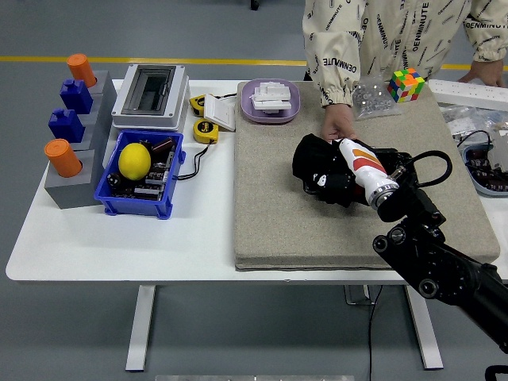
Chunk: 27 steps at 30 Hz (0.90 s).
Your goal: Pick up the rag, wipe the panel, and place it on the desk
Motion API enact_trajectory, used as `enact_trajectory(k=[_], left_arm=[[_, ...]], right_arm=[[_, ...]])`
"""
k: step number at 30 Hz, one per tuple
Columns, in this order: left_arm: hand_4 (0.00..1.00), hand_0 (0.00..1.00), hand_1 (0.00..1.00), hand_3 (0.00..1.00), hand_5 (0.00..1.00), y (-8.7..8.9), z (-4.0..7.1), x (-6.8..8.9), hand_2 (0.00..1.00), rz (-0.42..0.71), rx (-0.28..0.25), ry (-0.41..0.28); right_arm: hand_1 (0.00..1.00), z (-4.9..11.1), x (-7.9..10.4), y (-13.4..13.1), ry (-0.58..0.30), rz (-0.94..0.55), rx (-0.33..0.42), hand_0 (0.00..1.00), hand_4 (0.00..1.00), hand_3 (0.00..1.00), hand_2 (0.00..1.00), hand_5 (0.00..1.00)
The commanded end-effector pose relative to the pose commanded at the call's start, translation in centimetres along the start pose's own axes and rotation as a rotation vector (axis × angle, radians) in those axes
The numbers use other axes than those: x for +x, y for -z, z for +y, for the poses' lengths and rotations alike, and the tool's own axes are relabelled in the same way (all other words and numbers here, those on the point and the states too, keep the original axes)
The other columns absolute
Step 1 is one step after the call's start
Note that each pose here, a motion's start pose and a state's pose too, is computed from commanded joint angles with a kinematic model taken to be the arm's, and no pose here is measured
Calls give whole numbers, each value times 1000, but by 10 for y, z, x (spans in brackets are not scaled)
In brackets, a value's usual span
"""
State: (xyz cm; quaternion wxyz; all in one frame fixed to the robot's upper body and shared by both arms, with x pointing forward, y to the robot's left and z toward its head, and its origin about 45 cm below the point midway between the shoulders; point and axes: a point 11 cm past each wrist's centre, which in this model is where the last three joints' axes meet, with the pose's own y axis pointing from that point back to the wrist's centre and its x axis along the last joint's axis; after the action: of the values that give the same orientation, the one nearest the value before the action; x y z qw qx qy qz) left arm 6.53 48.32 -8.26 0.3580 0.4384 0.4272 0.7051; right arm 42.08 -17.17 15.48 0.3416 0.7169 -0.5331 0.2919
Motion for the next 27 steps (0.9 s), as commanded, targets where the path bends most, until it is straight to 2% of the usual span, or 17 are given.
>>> enact_trajectory(k=[14,19,27], left_arm=[[625,611,640,562,438,-4,0,-1,654,1,-6,1],[626,611,641,562,439,-4,0,-1,654,3,-7,1],[626,611,640,562,439,-2,0,-1,655,7,-3,0]], right_arm=[[456,1,-22,30,66,42,78,395,740,488,496,180],[456,0,-20,32,62,46,82,398,740,488,496,181],[456,-3,-9,18,41,48,48,398,740,487,496,182]])
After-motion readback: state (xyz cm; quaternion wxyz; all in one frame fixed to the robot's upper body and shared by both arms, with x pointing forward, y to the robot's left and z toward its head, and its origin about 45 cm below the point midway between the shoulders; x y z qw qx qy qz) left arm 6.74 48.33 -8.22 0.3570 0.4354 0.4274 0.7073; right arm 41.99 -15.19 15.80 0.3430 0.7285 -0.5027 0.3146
